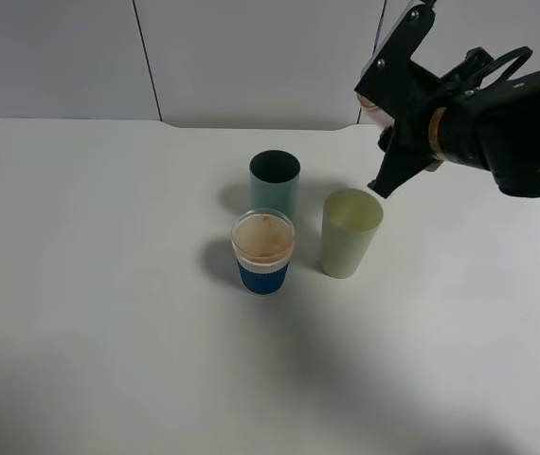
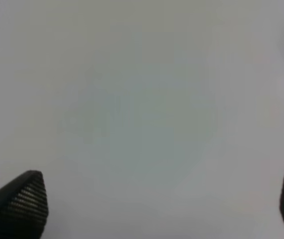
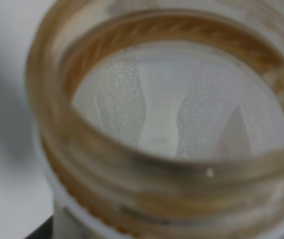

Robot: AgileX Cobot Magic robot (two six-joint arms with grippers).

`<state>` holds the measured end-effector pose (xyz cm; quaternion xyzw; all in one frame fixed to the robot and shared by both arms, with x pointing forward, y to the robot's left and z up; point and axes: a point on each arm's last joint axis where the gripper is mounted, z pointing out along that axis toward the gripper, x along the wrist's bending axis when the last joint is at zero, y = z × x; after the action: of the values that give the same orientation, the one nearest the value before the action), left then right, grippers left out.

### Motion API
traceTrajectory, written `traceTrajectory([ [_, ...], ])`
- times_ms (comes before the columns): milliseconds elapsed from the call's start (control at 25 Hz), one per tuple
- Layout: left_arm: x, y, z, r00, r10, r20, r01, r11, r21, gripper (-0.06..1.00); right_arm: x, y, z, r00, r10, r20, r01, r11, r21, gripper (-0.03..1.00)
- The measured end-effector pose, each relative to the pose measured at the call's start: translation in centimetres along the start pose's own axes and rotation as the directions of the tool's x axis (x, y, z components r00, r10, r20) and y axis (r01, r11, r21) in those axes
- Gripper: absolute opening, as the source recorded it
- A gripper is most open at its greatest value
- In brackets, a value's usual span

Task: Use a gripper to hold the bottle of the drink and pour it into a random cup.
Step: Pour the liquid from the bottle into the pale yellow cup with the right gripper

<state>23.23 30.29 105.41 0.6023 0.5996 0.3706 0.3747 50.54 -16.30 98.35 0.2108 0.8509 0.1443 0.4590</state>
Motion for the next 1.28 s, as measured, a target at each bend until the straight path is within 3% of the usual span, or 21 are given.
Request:
traceTrajectory([
  [440,0.00,0.00,0.00,1.000,0.000,0.000,0.000,1.000,0.000,0.93,0.16,0.01,0.09,0.970,-0.242,0.006,0.242,0.970,0.011,0.39],
  [720,0.00,0.00,0.00,1.000,0.000,0.000,0.000,1.000,0.000,0.93,0.26,0.07,0.09,0.901,-0.434,-0.003,0.434,0.901,0.002,0.39],
  [1000,0.00,0.00,0.00,1.000,0.000,0.000,0.000,1.000,0.000,0.93,0.42,0.17,0.09,0.858,-0.514,-0.014,0.513,0.858,-0.017,0.39],
  [1280,0.00,0.00,0.00,1.000,0.000,0.000,0.000,1.000,0.000,0.93,0.26,0.07,0.09,0.781,-0.625,-0.004,0.625,0.781,0.001,0.39],
])
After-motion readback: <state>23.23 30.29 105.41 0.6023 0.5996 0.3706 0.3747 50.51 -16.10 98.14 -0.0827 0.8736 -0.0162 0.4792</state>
